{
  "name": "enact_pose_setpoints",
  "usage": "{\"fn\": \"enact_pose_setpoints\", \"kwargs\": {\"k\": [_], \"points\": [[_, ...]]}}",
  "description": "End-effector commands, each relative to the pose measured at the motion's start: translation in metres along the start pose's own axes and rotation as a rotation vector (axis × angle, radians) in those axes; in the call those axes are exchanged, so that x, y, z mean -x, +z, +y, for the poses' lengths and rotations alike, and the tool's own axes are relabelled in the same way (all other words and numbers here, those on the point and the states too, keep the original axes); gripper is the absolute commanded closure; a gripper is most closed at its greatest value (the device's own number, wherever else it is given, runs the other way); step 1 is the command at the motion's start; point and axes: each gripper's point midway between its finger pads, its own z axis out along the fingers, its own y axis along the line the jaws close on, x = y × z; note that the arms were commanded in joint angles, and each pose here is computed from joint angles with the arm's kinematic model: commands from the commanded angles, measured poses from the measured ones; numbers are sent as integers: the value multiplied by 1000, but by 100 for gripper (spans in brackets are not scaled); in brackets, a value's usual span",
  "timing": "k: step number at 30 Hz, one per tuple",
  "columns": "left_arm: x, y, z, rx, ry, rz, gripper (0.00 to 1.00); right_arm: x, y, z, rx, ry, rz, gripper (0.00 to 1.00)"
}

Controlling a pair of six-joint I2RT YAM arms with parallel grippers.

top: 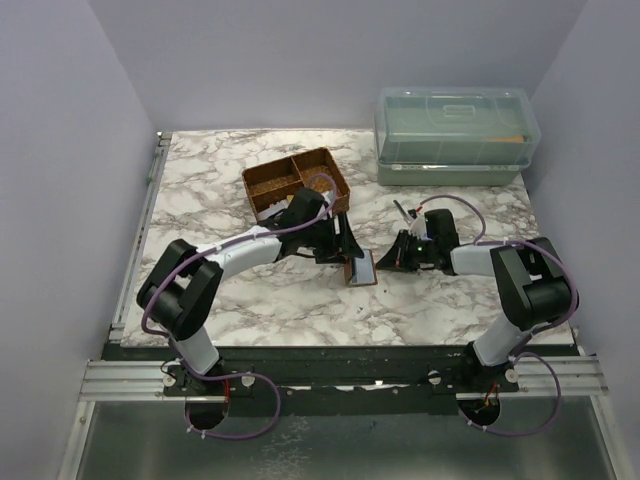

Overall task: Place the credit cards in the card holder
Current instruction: Insert the credit card into the card holder, then close the card holder at the center of the board.

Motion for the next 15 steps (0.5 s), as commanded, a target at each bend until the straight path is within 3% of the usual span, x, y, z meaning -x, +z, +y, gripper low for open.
{"fn": "enact_pose_setpoints", "kwargs": {"k": [1, 9, 15], "points": [[8, 1, -51, -147, 48, -42, 34, -16, 2, -2, 10, 24, 43, 97], [-8, 46, -31, -144, -4, 67, 34, -5, -20, 8, -60, 12, 4, 91], [-8, 56, -21, -124, 3, 84, 36, 16, -54, 19, -169, -54, -67, 73]]}}
